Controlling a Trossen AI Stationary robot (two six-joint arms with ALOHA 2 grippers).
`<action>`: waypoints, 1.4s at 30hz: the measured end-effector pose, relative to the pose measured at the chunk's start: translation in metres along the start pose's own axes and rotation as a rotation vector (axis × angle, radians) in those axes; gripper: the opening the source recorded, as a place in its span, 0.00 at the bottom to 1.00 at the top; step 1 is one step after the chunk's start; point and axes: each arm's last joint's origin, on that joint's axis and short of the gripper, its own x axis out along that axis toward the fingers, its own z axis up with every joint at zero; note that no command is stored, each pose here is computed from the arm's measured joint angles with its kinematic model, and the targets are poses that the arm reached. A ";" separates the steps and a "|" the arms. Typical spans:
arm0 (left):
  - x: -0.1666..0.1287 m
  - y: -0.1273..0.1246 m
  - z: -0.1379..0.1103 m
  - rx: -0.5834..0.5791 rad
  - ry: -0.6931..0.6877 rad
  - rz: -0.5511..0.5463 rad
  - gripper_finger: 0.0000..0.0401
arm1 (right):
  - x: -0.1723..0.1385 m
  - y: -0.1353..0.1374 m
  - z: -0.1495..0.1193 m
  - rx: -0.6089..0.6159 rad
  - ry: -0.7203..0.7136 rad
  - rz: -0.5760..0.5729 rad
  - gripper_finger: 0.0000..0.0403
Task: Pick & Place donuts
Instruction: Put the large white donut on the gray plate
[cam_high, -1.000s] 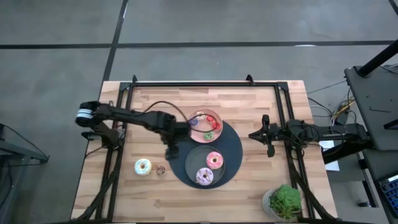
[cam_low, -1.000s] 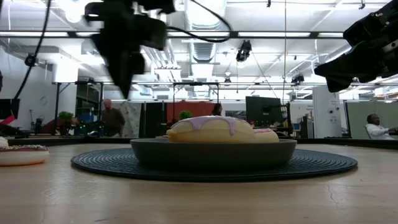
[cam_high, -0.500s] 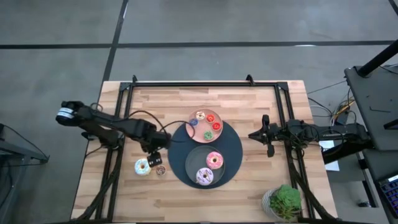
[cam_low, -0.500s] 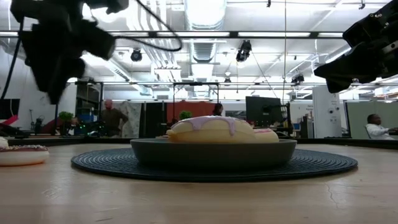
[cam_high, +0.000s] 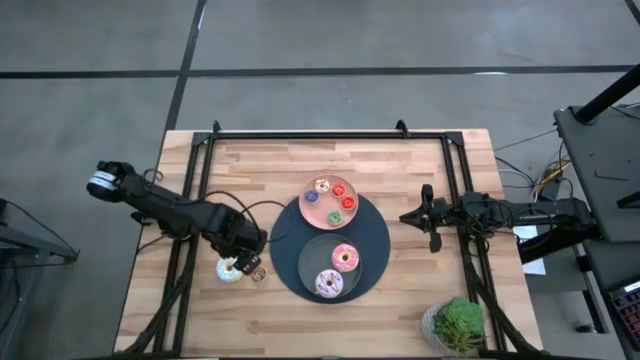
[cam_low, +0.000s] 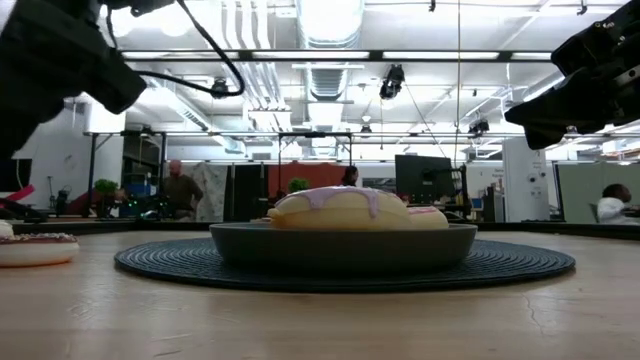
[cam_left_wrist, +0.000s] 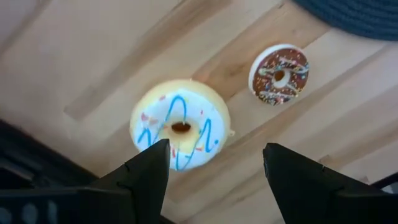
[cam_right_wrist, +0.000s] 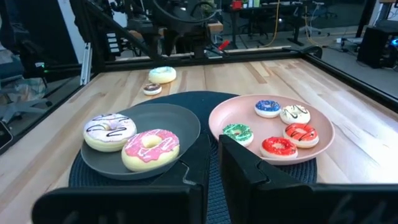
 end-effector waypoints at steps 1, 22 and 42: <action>0.001 0.000 -0.002 -0.009 0.004 0.002 0.57 | 0.000 0.000 0.000 0.000 0.000 0.000 0.07; 0.000 -0.017 -0.039 -0.171 -0.101 0.004 0.57 | 0.000 0.000 0.000 0.000 0.000 0.000 0.07; 0.023 -0.025 -0.033 -0.195 -0.137 0.069 0.57 | 0.000 0.000 0.000 0.000 0.000 -0.001 0.07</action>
